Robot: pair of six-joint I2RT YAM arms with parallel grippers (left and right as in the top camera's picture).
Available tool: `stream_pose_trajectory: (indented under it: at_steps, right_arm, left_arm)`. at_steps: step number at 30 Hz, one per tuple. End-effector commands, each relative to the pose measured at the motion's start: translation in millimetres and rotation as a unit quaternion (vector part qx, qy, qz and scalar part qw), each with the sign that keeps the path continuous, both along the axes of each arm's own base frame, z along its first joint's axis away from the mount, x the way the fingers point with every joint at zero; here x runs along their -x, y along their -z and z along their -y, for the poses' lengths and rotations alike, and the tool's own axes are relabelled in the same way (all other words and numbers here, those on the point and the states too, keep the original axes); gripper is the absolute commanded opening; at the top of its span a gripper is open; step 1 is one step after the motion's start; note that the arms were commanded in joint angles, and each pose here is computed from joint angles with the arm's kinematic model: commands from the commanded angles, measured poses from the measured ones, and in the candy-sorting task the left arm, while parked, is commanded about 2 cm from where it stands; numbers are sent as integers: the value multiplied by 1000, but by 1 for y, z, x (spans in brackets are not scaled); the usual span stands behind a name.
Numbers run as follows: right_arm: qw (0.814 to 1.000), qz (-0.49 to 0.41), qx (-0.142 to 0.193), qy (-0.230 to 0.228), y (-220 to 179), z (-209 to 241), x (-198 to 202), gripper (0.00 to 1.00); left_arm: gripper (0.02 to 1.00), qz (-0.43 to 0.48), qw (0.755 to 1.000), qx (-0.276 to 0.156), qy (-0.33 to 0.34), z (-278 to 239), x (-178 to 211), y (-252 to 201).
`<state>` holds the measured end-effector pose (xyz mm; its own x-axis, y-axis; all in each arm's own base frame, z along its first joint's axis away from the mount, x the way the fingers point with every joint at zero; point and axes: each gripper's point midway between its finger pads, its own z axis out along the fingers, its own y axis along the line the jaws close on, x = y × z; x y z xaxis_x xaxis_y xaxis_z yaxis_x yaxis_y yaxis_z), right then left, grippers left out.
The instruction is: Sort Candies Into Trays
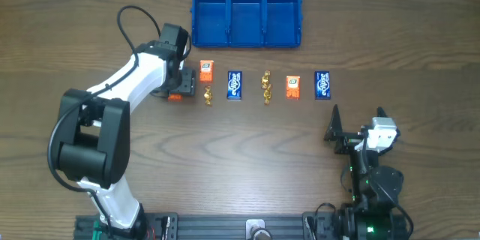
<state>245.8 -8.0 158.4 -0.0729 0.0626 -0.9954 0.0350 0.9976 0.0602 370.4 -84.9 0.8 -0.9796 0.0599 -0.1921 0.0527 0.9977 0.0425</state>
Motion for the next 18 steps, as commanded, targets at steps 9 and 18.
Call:
stream_pose_trajectory:
  at_steps: [9,18]
  right_arm:
    - [1000,-2,5,-3,2,-2,0,1000]
    - [1000,-2,5,-3,2,-2,0,1000]
  left_arm:
    - [715,-9,1000,22,-16,-1,-5,11]
    - [597,-9,1000,21,-15,-1,-6,15]
